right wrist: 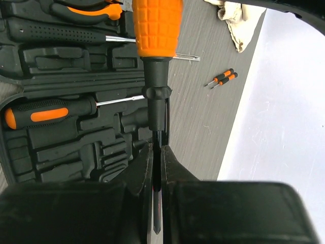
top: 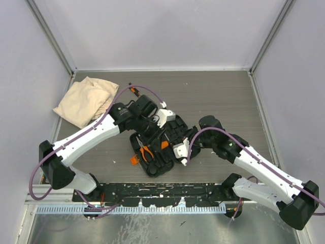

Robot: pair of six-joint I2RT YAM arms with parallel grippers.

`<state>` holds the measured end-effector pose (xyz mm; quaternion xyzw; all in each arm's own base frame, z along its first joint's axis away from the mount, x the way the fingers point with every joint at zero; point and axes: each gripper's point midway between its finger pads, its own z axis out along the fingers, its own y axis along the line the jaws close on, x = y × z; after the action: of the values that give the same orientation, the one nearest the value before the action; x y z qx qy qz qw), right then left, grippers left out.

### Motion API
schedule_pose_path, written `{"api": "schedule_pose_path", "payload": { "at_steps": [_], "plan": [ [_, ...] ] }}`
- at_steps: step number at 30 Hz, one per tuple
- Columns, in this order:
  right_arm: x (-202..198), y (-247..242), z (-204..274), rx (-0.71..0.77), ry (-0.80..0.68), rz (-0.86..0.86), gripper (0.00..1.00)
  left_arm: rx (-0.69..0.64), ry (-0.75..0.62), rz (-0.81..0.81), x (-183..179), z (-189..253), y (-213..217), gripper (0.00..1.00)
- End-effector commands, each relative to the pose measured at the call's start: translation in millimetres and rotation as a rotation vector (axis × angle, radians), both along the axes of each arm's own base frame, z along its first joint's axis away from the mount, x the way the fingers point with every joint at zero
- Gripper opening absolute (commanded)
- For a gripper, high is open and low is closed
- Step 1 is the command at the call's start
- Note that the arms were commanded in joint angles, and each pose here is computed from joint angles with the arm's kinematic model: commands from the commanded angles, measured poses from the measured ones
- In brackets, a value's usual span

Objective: Sort the tools into containers
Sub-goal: Pick up the screwdriver from the center of the board, then adjust the storage box at the center of the board.

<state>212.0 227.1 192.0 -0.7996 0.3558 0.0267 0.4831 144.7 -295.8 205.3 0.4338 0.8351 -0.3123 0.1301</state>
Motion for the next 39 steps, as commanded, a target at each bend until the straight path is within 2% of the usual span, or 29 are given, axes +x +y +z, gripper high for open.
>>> {"api": "schedule_pose_path", "payload": {
  "at_steps": [1,5,11,17,20,24,28,36,39],
  "plan": [
    [3,3,19,0.062,-0.029,-0.019,0.01,-0.072,-0.070,-0.002,7,24,-9,0.31],
    [-1,2,21,0.126,0.011,-0.059,0.01,-0.101,-0.173,0.081,23,34,-5,0.50],
    [-6,4,21,0.303,0.183,-0.192,0.01,-0.214,-0.333,0.293,57,70,13,0.62],
    [17,-2,23,0.565,0.499,-0.593,0.00,-0.241,-0.431,0.571,97,89,55,0.68],
    [28,-10,13,0.608,0.591,-0.766,0.00,-0.220,-0.449,0.679,109,88,77,0.71],
    [35,-15,1,0.656,0.691,-0.931,0.00,-0.206,-0.424,0.739,114,82,89,0.71],
    [35,-12,-7,0.707,0.820,-1.045,0.00,-0.198,-0.384,0.753,114,72,88,0.71],
    [18,-6,-33,0.634,0.953,-1.074,0.00,-0.174,-0.331,0.765,118,53,83,0.70],
    [18,-10,-41,0.609,0.959,-1.117,0.00,-0.135,-0.314,0.801,123,42,86,0.68]
  ]
}}
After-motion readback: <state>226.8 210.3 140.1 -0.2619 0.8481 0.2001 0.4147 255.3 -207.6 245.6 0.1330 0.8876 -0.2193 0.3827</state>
